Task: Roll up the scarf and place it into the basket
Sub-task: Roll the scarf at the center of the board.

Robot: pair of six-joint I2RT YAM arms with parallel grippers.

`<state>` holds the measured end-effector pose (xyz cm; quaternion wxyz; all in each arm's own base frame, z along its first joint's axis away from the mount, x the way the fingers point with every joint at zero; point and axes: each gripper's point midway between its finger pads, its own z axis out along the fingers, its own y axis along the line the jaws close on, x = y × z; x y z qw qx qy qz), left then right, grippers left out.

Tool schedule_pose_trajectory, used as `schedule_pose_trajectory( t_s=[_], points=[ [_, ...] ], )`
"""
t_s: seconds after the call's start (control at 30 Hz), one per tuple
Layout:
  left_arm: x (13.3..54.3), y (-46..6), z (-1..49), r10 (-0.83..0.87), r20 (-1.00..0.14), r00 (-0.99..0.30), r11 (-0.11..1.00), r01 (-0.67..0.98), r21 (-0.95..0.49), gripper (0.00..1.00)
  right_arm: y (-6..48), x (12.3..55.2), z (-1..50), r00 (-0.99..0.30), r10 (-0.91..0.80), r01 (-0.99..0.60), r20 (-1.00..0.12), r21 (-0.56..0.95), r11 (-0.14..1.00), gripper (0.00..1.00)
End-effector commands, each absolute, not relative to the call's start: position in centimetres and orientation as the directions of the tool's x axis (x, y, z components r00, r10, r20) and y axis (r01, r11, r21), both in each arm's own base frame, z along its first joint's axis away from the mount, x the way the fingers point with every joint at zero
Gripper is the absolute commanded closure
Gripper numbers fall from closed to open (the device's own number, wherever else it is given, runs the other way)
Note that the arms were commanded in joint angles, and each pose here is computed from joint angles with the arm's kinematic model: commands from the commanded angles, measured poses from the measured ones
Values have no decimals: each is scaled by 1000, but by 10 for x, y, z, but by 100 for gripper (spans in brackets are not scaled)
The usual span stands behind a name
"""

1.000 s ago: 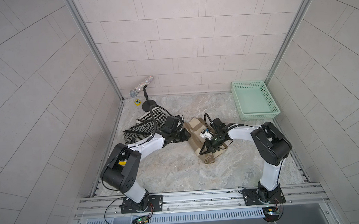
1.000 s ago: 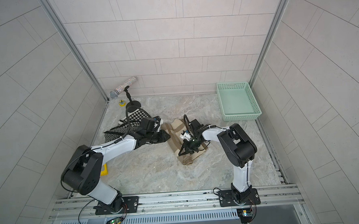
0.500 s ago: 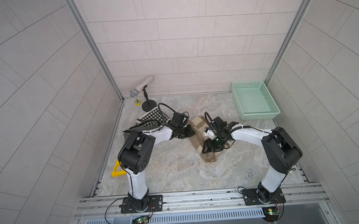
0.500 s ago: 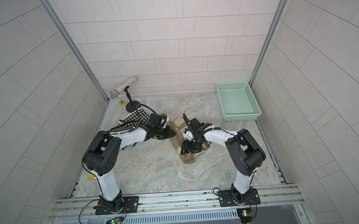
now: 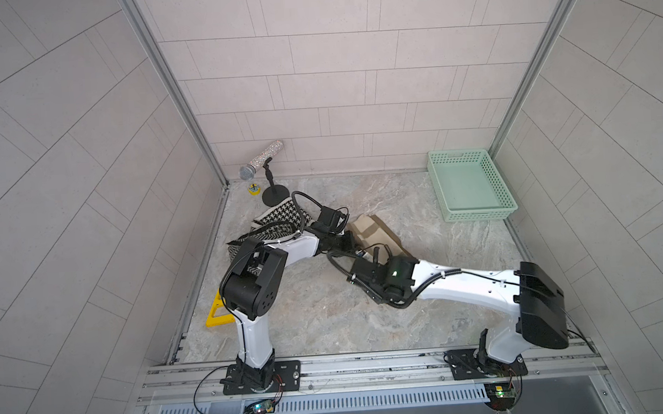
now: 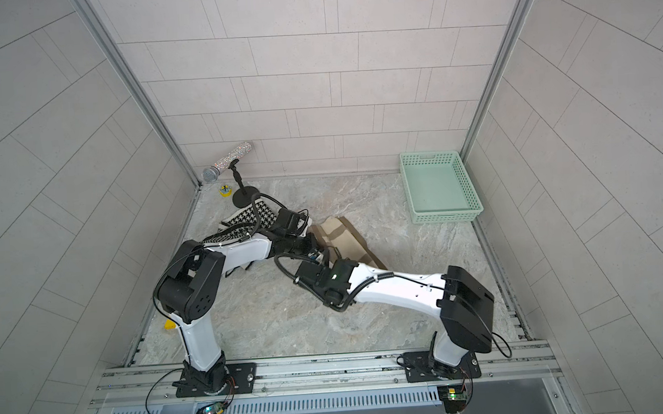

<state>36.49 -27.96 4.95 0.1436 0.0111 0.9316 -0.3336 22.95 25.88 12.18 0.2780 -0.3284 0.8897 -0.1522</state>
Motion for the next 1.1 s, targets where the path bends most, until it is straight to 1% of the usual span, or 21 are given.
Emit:
schedule_pose_trajectory(
  t_s=[0.0, 0.07, 0.23, 0.47, 0.57, 0.63, 0.7, 0.77, 0.83, 0.87, 0.93, 0.97, 1.0, 1.03, 1.07],
  points=[
    [361, -276, 39, -73, -232, -970, 793, 85, -603, 79, 254, 238, 134, -525, -778, -408, -345, -700, 586, 21],
    [362, -277, 39, -72, -230, -970, 792, 84, -604, 79, 266, 236, 122, -498, -813, -426, -304, -730, 534, 21],
    [361, -278, 40, -69, -227, -971, 790, 86, -607, 79, 272, 239, 93, -496, -833, -454, -246, -744, 490, 21],
    [361, -278, 39, -64, -222, -973, 790, 87, -607, 79, 248, 255, 57, -558, -814, -455, -161, -761, 462, 22],
    [360, -279, 39, -63, -219, -974, 788, 86, -609, 79, 245, 254, 39, -573, -809, -490, -131, -737, 466, 22],
    [361, -280, 40, -62, -220, -974, 786, 88, -613, 79, 243, 251, 26, -586, -803, -519, -111, -709, 477, 24],
    [361, -280, 42, -63, -219, -974, 782, 88, -617, 79, 240, 248, 14, -601, -794, -542, -94, -682, 491, 33],
    [361, -282, 47, -64, -224, -973, 778, 92, -622, 79, 238, 247, 6, -616, -783, -554, -86, -659, 508, 47],
    [362, -281, 53, -68, -229, -971, 774, 93, -626, 78, 237, 244, 2, -633, -769, -567, -88, -623, 539, 57],
    [363, -280, 59, -72, -238, -969, 773, 97, -627, 78, 237, 243, 0, -644, -759, -572, -93, -600, 559, 66],
    [364, -273, 70, -87, -258, -962, 780, 96, -619, 75, 240, 239, 1, -669, -734, -585, -115, -527, 616, 80],
    [366, -266, 78, -102, -274, -956, 785, 91, -612, 73, 243, 235, 2, -686, -716, -593, -131, -471, 653, 89],
    [366, -259, 85, -118, -289, -950, 791, 87, -606, 70, 247, 232, 3, -702, -696, -596, -149, -413, 689, 95],
    [366, -251, 93, -139, -309, -941, 799, 78, -596, 63, 255, 226, 5, -723, -670, -604, -168, -318, 731, 99],
    [367, -239, 102, -162, -330, -930, 812, 64, -580, 57, 264, 221, 9, -744, -640, -605, -192, -213, 767, 100]
  ],
)
